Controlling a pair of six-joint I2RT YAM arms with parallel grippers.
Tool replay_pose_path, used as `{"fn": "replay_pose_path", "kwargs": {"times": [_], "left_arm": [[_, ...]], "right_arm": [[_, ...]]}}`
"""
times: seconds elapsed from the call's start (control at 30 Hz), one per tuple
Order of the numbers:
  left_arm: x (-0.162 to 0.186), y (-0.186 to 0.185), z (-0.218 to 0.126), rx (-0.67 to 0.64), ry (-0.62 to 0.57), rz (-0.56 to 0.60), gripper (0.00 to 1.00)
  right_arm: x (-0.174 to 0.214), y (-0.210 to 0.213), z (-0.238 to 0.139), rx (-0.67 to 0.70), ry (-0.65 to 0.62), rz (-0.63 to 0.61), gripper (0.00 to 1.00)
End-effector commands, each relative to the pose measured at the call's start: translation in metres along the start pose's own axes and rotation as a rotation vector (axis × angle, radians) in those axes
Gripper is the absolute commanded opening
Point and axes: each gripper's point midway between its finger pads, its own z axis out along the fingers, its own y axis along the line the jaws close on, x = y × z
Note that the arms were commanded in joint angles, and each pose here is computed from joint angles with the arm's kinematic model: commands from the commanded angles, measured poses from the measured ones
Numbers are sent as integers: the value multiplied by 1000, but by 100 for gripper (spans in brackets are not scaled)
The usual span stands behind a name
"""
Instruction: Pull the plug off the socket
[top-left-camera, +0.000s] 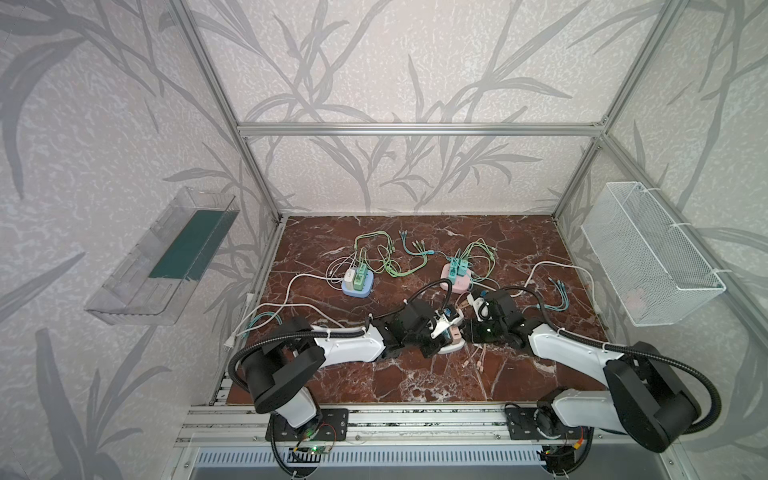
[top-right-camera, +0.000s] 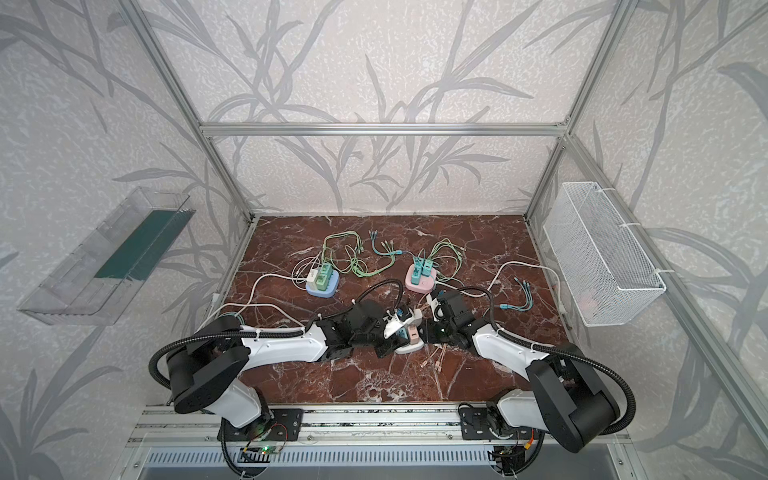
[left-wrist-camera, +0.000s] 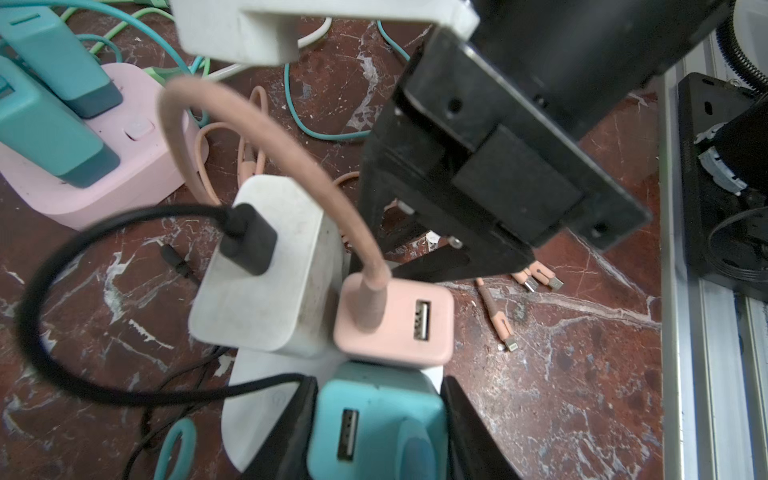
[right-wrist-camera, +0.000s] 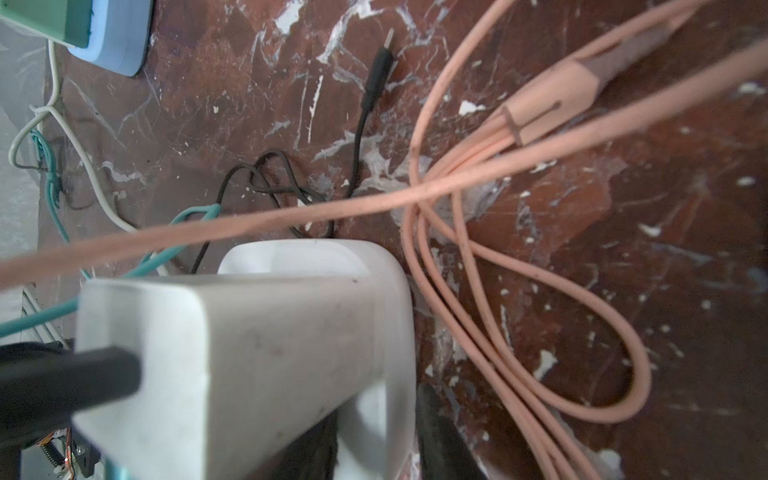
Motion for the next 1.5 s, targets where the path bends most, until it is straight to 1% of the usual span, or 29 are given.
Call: {"fn": "replay_pose_path", "kwargs": {"times": [0.0, 0.2, 0.3, 0.4, 0.47, 0.67, 0.77, 0.87, 1.0, 1.17, 1.23, 1.37, 1.47], "left_arm": [[-34, 2, -14, -3, -101, 14, 24], [-40, 13, -22, -23, -123, -8, 23], [-47, 13, -24, -9, -140, -15, 23], [-46, 11, -19, 13, -133, -20, 22], [-44, 13, -17, 4, -123, -17, 21], [-50, 21, -24, -42, -133, 19, 21], [-54, 18, -26, -47, -115, 60, 20], [-56, 18, -29, -64, -131, 71, 21], [-50, 15, -32, -78, -134, 82, 21], [-34, 4, -25, -51, -99, 87, 20], [-32, 2, -25, -55, -99, 84, 21], [-41, 5, -33, -82, -152, 64, 20], [-51, 8, -39, -57, -168, 28, 21]], "right_arm": [[33, -34, 7, 200, 114, -22, 33], [35, -38, 12, 225, 119, -16, 33], [36, -40, 14, 236, 123, -19, 32], [36, -40, 14, 251, 123, -30, 32], [37, -40, 14, 258, 123, -36, 32], [37, -42, 15, 279, 127, -40, 32], [39, -44, 17, 290, 141, -29, 31], [38, -43, 18, 289, 142, -19, 31], [37, -44, 19, 294, 137, 1, 31], [36, -41, 23, 276, 140, 19, 31], [36, -40, 24, 276, 143, 20, 31], [38, -43, 25, 284, 150, 18, 31], [39, -45, 24, 296, 153, 12, 31]]}}
